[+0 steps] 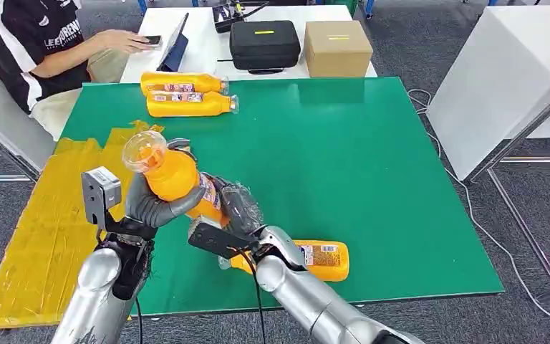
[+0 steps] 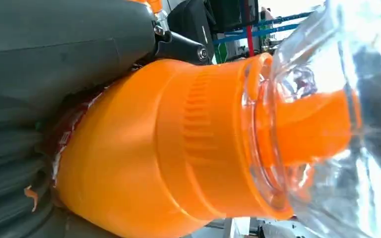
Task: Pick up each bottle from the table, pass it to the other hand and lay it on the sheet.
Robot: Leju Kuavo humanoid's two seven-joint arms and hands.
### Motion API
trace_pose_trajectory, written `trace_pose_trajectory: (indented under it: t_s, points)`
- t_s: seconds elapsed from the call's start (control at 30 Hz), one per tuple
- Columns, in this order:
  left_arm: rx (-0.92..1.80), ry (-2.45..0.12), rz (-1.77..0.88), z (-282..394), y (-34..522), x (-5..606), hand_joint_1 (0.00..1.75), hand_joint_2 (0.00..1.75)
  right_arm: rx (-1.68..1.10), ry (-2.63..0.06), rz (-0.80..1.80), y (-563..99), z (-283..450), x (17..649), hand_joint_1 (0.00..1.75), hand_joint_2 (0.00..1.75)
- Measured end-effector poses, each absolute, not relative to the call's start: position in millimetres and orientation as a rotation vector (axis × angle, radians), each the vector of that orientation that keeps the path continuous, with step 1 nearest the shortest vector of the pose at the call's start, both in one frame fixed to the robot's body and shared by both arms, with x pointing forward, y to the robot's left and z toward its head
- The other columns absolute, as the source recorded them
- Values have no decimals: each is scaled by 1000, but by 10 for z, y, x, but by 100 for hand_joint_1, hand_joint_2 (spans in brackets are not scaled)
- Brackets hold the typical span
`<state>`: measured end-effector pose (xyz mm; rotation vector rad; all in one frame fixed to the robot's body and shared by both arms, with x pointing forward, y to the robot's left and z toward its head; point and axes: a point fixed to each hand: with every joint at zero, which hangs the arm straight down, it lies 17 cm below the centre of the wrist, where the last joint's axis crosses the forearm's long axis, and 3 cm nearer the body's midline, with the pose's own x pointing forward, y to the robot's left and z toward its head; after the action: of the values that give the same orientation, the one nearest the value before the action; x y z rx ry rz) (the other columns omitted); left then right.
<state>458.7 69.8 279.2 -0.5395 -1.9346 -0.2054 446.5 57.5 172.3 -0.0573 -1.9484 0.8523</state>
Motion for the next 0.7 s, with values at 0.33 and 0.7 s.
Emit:
trace_pose_trajectory:
  t_s: [0.33, 0.7]
  points:
    - [-550, -1935, -192, 2802, 706, 4587, 175, 175, -65, -1942, 830, 556, 1715, 4472, 175, 175]
    - [-406, -2002, -135, 2890, 935, 4680, 175, 175, -81, -1948, 799, 430, 1827, 4451, 0, 0]
